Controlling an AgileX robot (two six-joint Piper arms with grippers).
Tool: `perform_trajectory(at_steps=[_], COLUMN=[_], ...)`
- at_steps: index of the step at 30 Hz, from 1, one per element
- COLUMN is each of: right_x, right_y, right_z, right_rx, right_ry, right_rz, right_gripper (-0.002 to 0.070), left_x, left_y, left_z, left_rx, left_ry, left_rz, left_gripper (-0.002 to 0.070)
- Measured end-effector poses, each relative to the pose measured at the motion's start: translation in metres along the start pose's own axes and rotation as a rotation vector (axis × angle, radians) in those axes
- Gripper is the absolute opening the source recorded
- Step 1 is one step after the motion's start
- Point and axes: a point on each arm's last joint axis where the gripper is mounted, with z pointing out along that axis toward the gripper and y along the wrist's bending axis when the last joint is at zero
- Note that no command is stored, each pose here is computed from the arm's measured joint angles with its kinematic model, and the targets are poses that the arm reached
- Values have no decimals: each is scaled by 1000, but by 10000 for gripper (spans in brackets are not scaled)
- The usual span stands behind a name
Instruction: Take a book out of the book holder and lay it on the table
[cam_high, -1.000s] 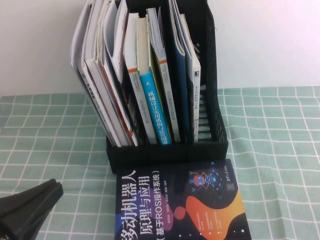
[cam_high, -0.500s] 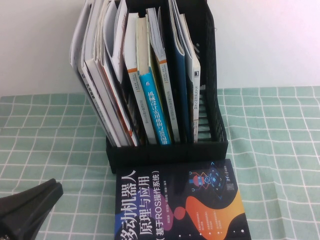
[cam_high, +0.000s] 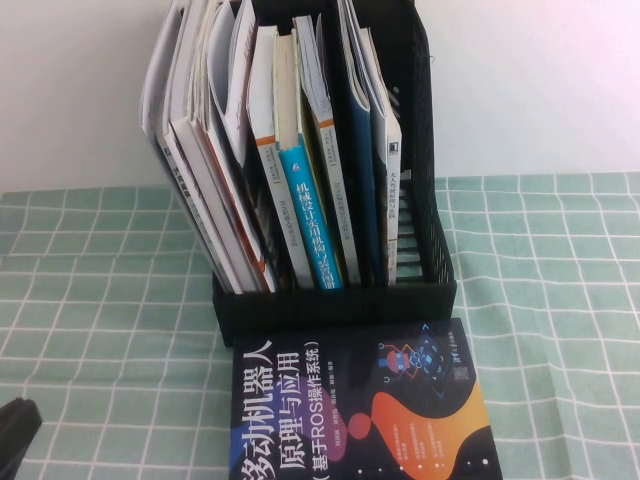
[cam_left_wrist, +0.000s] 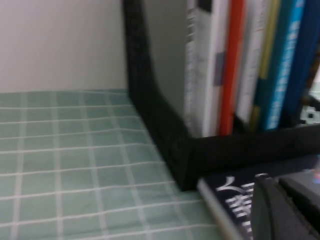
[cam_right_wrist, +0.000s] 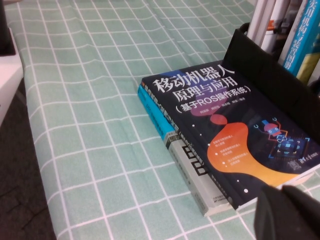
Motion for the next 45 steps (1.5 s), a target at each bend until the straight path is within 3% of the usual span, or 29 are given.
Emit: perform_trajectory(at_steps=[5, 12, 23, 30, 45], right_x=[0, 0, 0, 0, 0], right_y=[0, 0, 1, 1, 1], right_z=[0, 0, 0, 0, 0], right_rx=[0, 0, -7, -7, -7], right_ry=[2, 2, -3, -3, -3], right_rz=[0, 0, 6, 6, 6], right_gripper=[-1, -1, -1, -1, -1], left_x=[27, 69, 79, 79, 79], left_y=[14, 26, 27, 27, 27], left_z=[-3, -2, -3, -3, -3], left_rx=[-128, -187, -207, -204, -204], left_ry=[-21, -36, 38, 48, 51], left_rz=[36, -14, -40, 58, 64], left_gripper=[-3, -3, -3, -3, -3])
